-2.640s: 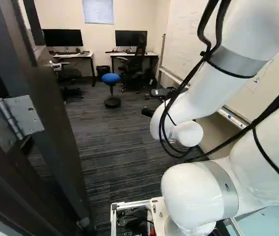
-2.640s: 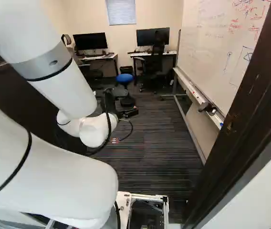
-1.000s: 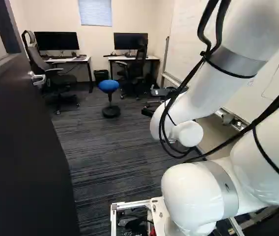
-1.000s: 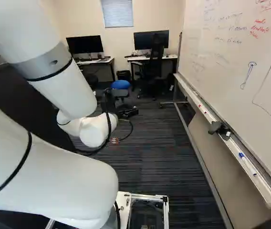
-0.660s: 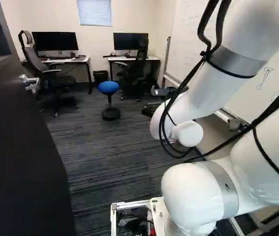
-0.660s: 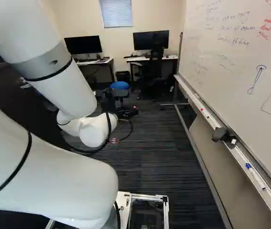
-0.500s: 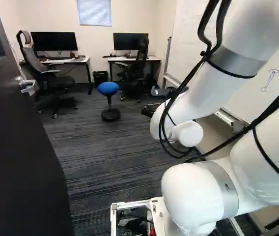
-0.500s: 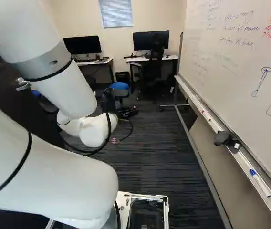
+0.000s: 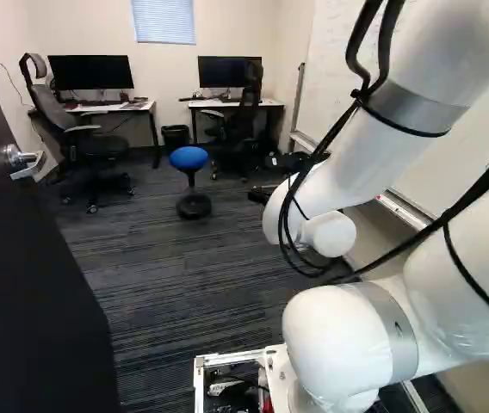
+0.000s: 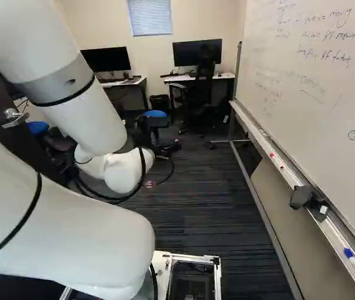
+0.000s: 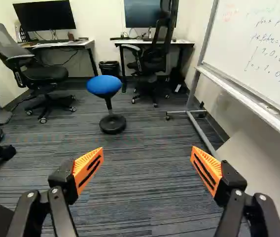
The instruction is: Open the door and move inside
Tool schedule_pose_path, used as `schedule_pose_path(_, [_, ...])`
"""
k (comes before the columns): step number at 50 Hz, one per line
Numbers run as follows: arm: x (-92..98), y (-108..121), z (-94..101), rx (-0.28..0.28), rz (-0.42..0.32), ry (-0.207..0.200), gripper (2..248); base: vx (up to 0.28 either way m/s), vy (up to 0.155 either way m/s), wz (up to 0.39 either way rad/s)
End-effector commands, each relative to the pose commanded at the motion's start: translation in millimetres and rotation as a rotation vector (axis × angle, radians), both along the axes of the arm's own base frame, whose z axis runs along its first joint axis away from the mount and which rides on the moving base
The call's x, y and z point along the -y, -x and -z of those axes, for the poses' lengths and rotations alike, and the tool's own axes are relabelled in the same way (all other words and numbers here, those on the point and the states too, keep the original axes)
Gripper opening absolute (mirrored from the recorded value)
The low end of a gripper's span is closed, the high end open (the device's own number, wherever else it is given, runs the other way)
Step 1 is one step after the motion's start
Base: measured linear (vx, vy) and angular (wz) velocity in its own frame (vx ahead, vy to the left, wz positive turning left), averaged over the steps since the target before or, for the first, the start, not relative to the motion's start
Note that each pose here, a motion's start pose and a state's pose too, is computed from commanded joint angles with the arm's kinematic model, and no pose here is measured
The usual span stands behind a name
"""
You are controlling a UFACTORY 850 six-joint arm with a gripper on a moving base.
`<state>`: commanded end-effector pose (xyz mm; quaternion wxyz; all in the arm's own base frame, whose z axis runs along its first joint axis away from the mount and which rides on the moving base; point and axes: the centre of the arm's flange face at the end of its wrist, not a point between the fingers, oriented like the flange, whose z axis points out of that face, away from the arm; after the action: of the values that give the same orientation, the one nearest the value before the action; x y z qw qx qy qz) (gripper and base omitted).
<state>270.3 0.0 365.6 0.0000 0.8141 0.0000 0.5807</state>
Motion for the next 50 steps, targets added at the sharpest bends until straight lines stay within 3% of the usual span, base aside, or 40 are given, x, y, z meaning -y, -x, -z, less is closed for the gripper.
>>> schedule_pose_path(50, [0.0, 0.0, 0.0, 0.0, 0.0, 0.0, 247, 0.198, 0.005, -0.016])
